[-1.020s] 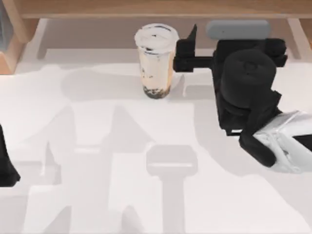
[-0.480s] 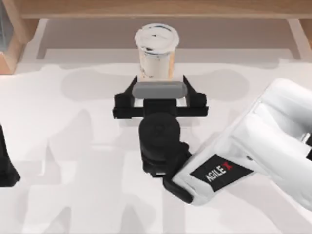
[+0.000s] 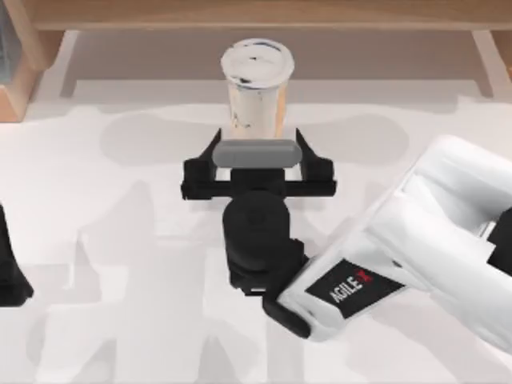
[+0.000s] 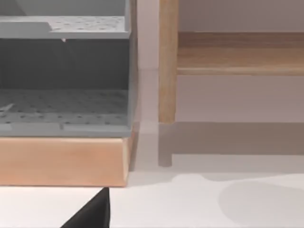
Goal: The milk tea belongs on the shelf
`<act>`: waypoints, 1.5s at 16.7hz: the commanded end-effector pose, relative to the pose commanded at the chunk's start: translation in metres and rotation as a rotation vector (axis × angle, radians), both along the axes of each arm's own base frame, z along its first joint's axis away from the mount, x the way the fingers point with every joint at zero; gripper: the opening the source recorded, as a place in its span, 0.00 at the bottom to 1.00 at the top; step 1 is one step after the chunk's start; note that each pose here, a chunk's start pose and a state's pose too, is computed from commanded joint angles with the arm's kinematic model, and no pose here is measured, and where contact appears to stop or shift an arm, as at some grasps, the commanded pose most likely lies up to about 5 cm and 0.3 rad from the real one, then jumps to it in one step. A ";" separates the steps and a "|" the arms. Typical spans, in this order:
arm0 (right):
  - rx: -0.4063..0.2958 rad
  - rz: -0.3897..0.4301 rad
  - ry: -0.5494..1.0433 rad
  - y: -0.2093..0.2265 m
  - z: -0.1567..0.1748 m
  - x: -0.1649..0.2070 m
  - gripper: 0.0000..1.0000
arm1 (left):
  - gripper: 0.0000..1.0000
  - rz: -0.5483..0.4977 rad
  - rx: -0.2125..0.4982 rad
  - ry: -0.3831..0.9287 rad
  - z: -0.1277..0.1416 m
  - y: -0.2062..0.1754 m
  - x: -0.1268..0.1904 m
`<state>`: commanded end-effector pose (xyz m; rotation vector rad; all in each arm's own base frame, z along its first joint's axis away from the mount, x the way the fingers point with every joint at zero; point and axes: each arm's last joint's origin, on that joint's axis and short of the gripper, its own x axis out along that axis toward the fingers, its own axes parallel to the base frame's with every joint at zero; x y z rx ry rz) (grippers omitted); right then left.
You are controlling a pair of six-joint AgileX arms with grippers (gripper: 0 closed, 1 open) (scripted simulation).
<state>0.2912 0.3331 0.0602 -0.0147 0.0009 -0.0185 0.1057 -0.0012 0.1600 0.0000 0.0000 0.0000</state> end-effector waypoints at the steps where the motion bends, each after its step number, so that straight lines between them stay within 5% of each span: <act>1: 0.002 0.001 -0.001 0.001 0.000 0.003 1.00 | 1.00 0.000 0.000 0.000 0.000 0.000 0.000; 9: 0.003 0.002 -0.003 0.002 0.000 0.071 1.00 | 1.00 0.000 0.000 0.000 0.000 0.000 0.000; 14: 0.003 0.002 -0.003 0.000 0.000 0.078 1.00 | 1.00 0.000 0.000 0.000 0.000 0.000 0.000; 25: 0.003 0.002 -0.003 0.000 0.000 0.078 0.17 | 1.00 0.000 0.000 0.000 0.000 0.000 0.000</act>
